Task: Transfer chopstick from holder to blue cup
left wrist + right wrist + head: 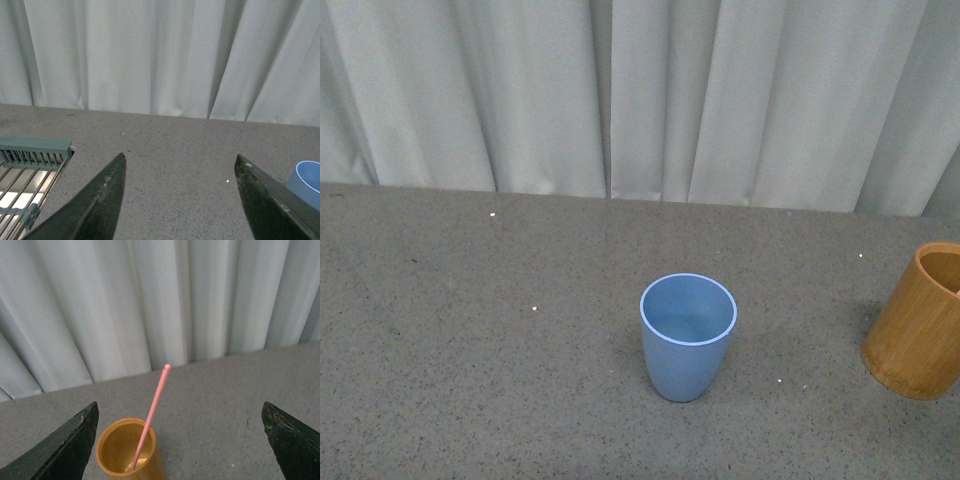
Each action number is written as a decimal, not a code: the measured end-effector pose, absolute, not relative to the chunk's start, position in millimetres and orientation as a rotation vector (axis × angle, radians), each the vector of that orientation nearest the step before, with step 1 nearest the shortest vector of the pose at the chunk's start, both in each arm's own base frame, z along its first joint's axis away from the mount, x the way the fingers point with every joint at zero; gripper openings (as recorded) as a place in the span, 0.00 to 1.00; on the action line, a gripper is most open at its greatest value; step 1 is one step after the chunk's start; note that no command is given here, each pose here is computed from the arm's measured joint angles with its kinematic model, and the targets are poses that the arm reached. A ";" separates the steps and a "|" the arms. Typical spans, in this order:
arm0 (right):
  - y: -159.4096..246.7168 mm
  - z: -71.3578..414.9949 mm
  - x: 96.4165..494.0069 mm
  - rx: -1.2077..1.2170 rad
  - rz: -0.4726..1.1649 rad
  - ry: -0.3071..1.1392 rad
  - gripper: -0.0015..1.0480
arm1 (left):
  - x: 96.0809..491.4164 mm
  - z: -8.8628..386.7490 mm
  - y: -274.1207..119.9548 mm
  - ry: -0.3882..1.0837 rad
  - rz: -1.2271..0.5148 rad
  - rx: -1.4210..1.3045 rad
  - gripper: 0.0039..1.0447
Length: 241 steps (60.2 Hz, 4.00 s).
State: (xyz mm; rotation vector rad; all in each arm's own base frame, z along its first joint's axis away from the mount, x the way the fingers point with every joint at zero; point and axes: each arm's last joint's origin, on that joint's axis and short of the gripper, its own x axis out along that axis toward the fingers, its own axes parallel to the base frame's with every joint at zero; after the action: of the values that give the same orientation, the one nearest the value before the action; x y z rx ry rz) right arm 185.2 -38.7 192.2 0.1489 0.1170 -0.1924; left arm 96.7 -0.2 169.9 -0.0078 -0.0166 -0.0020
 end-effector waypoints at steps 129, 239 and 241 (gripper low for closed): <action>-14.4 118.7 368.8 0.225 -0.315 0.524 0.01 | 96.7 169.9 -0.2 -0.017 -0.002 -0.005 0.94; 115.6 186.8 302.2 0.449 0.095 0.365 0.01 | 96.7 169.9 -0.2 -0.017 -0.002 -0.005 0.94; 115.7 185.2 302.7 0.447 0.092 0.368 0.01 | 96.7 169.9 -0.2 -0.017 -0.002 -0.005 0.94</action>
State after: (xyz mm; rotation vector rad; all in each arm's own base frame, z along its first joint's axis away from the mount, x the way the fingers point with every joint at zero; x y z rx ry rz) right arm 302.7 115.7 185.2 0.4470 0.3680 0.0920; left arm 96.7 -0.2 169.9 -0.0048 -0.0166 -0.0023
